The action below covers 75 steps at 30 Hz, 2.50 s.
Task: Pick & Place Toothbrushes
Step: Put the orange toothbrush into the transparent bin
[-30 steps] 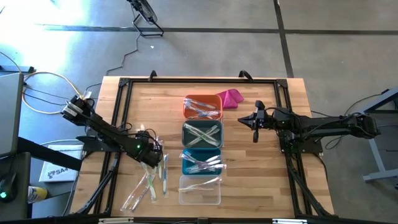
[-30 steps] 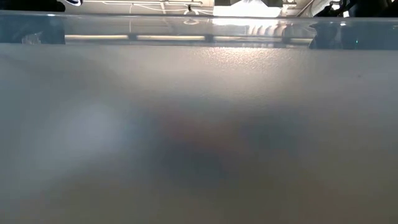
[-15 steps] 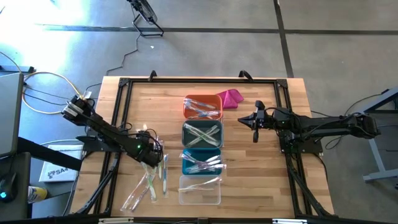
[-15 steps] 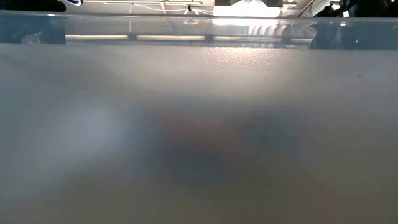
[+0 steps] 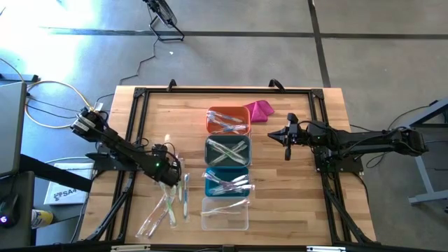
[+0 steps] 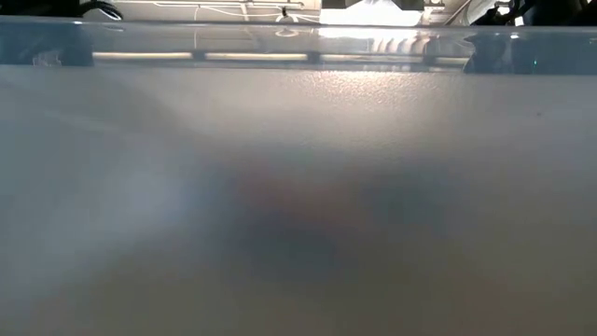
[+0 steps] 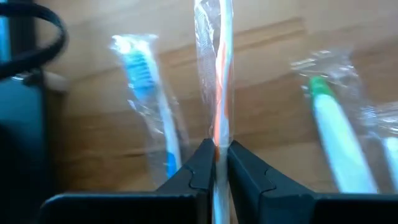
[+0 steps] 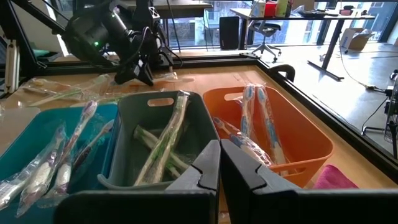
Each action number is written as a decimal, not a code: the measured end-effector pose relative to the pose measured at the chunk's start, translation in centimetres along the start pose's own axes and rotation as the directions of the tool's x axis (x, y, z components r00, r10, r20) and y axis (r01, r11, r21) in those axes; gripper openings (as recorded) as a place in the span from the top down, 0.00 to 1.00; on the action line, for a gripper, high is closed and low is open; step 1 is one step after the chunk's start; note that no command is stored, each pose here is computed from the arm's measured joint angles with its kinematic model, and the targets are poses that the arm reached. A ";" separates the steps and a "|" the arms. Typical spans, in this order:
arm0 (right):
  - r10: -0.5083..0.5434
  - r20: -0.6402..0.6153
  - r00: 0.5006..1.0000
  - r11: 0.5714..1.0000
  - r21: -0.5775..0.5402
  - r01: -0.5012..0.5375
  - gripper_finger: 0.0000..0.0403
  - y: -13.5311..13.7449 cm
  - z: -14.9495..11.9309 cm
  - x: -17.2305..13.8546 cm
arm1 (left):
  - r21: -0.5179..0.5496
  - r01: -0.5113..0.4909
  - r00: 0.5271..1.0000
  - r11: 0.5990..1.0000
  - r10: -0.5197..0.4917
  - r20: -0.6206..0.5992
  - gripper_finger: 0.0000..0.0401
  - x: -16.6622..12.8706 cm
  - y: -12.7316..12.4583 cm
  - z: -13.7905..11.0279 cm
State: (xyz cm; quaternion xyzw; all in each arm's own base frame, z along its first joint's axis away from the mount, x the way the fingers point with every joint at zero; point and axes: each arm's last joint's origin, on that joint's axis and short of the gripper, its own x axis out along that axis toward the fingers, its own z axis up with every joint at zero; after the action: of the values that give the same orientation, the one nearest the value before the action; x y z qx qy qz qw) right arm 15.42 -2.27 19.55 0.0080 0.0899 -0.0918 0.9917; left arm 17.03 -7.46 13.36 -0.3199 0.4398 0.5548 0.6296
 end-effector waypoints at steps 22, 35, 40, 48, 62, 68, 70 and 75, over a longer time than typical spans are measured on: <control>0.000 0.000 1.000 1.000 0.000 0.000 0.99 0.0 0.0 0.0 | 0.194 0.248 0.913 0.949 -0.296 0.280 0.95 -3.5 1.0 2.8; 0.000 0.000 1.000 1.000 0.000 0.000 0.99 0.0 0.0 0.0 | 0.501 0.449 0.693 0.740 -0.642 0.327 0.95 -7.4 -0.8 4.0; 0.000 0.001 1.000 1.000 0.000 0.000 0.99 0.0 0.0 0.0 | 0.608 0.516 0.550 0.604 -0.777 0.305 0.95 -9.5 -1.9 4.4; 0.000 0.000 1.000 1.000 0.000 0.000 0.99 0.0 0.0 0.0 | 0.710 0.598 0.344 0.373 -0.919 0.193 0.95 -11.7 -3.0 4.5; 0.000 0.000 1.000 1.000 0.000 0.000 0.99 0.0 0.0 0.0 | 0.715 0.650 0.270 0.256 -0.958 0.097 0.95 -10.7 -6.4 2.7; 0.000 0.000 1.000 1.000 0.000 0.000 0.99 0.0 0.0 0.0 | 0.707 0.690 0.202 0.155 -0.979 0.018 0.95 -10.2 -7.9 1.7; 0.000 0.000 1.000 1.000 0.000 0.000 0.99 0.0 0.0 0.0 | 0.705 0.696 0.195 0.136 -0.981 -0.003 0.95 -10.0 -8.2 1.4; 0.000 0.000 1.000 1.000 0.000 0.000 0.99 0.0 0.0 0.0 | 0.691 0.715 0.190 0.108 -0.981 -0.043 0.95 -10.0 -9.0 1.1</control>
State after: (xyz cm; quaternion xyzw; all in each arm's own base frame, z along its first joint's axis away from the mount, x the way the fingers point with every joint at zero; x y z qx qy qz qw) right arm 15.42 -2.27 19.54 0.0080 0.0899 -0.0918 0.9917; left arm 26.12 -12.31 22.12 -0.1778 0.1488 -0.0424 0.9718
